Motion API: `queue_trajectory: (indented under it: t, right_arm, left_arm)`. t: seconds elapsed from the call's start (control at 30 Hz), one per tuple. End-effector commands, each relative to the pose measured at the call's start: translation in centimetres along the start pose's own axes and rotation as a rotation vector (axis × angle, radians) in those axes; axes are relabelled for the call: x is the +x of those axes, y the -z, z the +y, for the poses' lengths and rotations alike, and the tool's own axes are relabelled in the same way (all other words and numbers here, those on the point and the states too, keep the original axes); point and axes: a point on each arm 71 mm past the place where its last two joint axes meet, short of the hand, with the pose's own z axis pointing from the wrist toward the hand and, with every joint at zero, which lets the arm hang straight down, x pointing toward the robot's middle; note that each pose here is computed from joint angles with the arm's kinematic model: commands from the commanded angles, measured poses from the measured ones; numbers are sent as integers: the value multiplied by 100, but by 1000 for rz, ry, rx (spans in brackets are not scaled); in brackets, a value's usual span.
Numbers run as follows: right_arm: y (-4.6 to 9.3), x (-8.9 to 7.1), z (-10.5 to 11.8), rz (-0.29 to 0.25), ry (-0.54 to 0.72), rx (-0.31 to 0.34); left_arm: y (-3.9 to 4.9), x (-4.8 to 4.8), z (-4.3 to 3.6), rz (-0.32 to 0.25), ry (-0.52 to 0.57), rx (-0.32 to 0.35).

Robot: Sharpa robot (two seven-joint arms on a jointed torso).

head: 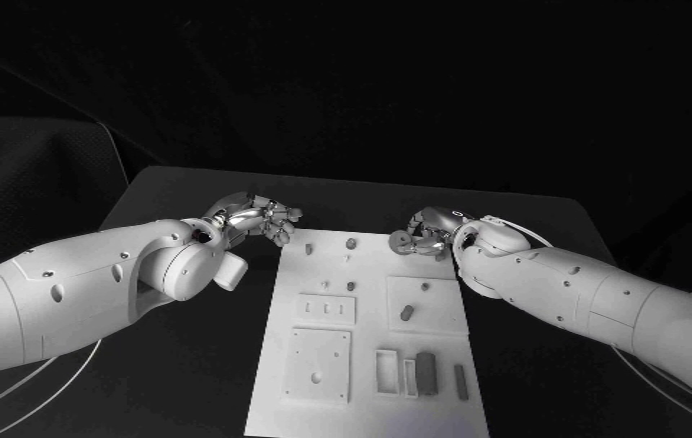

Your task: Assemble the parts on the task board

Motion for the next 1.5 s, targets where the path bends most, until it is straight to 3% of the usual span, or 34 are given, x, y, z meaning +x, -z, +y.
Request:
queue_trajectory:
  t: [0.03,0.6,1.13,1.5]
  right_arm:
    - [10,59,5,43,7,-13]
    - [30,10,29,-22,2,-39]
    - [128,-21,127,-33,-2,-84]
    - [197,-94,303,-80,7,-139]
  left_arm:
    - [-3,16,-15,10,5,6]
    - [4,-9,-8,3,4,3]
    - [22,-36,-1,-2,4,1]
    - [29,-53,3,-7,3,1]
